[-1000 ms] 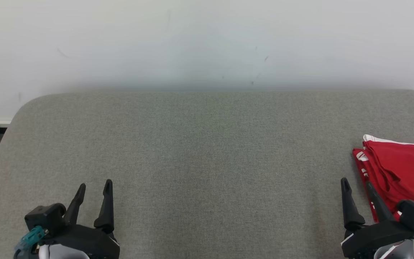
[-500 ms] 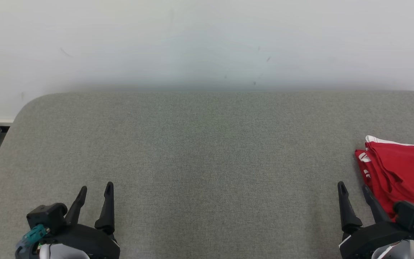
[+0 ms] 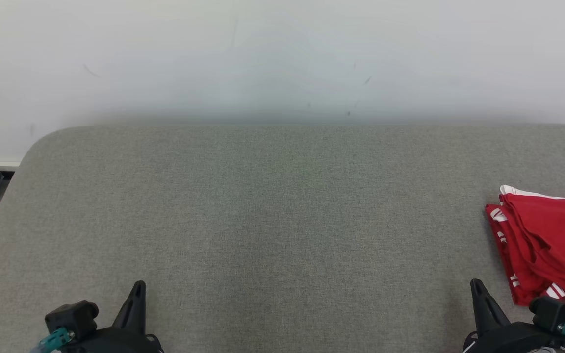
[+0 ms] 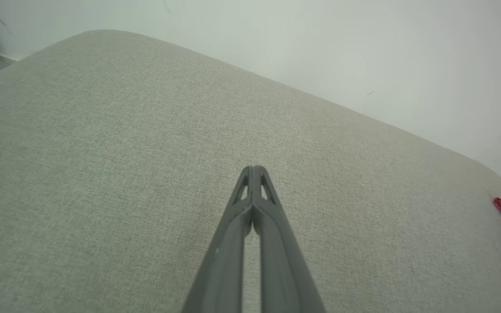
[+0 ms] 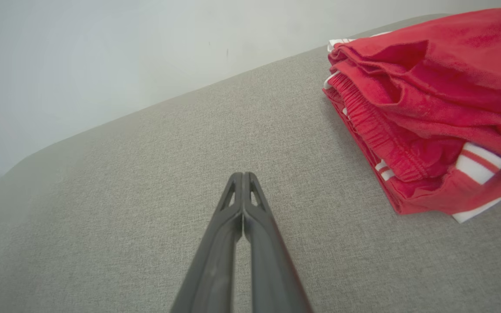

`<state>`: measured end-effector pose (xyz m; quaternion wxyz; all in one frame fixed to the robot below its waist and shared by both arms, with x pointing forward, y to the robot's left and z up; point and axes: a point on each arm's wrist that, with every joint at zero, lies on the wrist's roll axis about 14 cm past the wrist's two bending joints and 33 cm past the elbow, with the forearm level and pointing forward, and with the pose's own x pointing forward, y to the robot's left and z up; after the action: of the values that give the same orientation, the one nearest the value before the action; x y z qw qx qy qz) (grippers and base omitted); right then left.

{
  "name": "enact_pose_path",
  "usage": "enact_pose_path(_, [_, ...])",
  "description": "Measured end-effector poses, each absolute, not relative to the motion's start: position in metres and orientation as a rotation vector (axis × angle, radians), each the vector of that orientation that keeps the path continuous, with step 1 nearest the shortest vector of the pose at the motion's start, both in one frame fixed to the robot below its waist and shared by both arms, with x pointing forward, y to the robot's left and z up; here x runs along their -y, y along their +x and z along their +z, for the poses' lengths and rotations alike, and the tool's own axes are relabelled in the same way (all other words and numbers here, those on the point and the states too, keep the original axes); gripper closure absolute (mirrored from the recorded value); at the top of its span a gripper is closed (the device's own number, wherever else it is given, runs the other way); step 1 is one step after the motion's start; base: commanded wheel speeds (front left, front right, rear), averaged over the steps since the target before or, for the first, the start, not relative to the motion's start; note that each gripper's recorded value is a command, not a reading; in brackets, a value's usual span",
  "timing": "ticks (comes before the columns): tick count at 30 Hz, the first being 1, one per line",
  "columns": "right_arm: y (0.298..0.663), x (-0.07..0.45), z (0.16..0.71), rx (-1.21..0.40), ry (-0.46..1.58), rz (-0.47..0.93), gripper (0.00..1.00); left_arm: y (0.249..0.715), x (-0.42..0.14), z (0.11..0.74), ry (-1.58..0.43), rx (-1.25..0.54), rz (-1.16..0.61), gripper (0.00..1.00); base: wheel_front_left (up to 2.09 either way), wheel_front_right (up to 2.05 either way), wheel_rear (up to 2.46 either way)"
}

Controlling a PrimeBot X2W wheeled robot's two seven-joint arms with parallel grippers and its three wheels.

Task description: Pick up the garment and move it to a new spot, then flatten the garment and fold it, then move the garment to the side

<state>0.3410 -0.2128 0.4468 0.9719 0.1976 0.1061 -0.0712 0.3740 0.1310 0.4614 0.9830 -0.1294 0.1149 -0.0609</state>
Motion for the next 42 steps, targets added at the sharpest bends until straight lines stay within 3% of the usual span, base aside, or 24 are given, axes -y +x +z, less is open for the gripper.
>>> enact_pose_path(42, [0.355,0.209,0.450,-0.201,0.933,-0.161,1.00,0.379,-0.154,0.463,-0.846,-0.267,-0.017,1.00,0.00,0.00,0.00])
